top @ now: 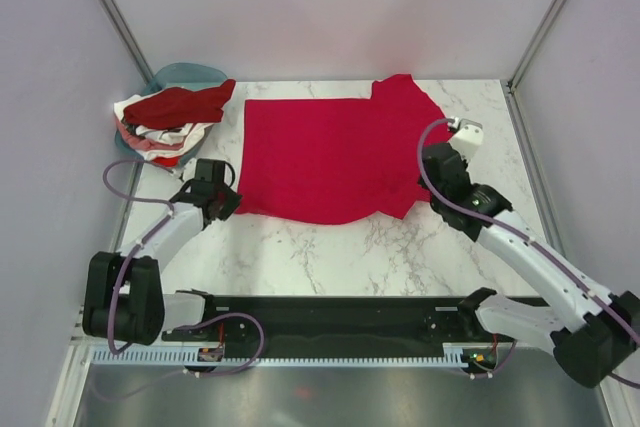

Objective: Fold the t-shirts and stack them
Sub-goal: Fold the tshirt

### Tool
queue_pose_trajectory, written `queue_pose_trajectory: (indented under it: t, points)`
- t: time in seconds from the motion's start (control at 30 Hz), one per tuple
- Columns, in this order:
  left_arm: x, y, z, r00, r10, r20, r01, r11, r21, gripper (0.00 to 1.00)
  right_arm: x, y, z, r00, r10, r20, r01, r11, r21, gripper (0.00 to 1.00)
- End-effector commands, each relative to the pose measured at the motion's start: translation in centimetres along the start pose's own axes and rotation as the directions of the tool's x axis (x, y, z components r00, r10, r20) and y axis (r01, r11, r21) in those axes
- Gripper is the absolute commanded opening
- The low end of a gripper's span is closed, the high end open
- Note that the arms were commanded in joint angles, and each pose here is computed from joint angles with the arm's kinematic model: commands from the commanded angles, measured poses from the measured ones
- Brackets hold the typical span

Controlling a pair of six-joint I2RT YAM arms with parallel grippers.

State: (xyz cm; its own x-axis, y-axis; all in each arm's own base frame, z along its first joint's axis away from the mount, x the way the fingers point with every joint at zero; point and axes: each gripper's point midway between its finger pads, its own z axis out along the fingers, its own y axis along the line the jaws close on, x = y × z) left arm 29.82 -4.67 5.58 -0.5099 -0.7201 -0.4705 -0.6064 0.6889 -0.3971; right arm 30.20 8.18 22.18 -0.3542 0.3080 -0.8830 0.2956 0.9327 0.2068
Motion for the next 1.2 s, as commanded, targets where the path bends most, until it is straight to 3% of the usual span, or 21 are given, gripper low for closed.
queue_pose_trajectory:
  t: [0.0, 0.23, 0.4, 0.7, 1.17]
  points:
    - [-2.2, -2.5, 0.1, 0.996, -0.088, 0.028, 0.087, 0.996, 0.017, 0.02, -1.8, 1.1, 1.7, 1.0, -0.003, 0.009, 0.002, 0.999, 0.038, 0.0]
    - [-5.1, -3.4, 0.8, 0.987, -0.138, 0.085, 0.14, 0.99, -0.016, 0.02, -1.4, 2.3, 6.8, 0.994, 0.016, -0.108, -0.011, 0.999, 0.047, 0.0]
    - [-6.1, -4.0, 2.6, 0.981, -0.185, 0.053, 0.187, 0.982, -0.035, 0.02, -1.6, 2.6, 10.5, 0.989, 0.056, -0.138, -0.045, 0.995, 0.086, 0.0]
    - [-7.6, -6.2, 5.0, 0.971, -0.239, 0.027, 0.24, 0.97, -0.037, 0.02, -3.3, 4.5, 14.6, 0.99, 0.095, -0.108, -0.081, 0.989, 0.127, 0.0]
    - [-9.6, -8.8, 7.1, 0.958, -0.285, 0.042, 0.286, 0.958, -0.016, 0.02, -6.4, 3.4, 17.6, 0.987, 0.155, -0.037, -0.144, 0.969, 0.202, 0.0]
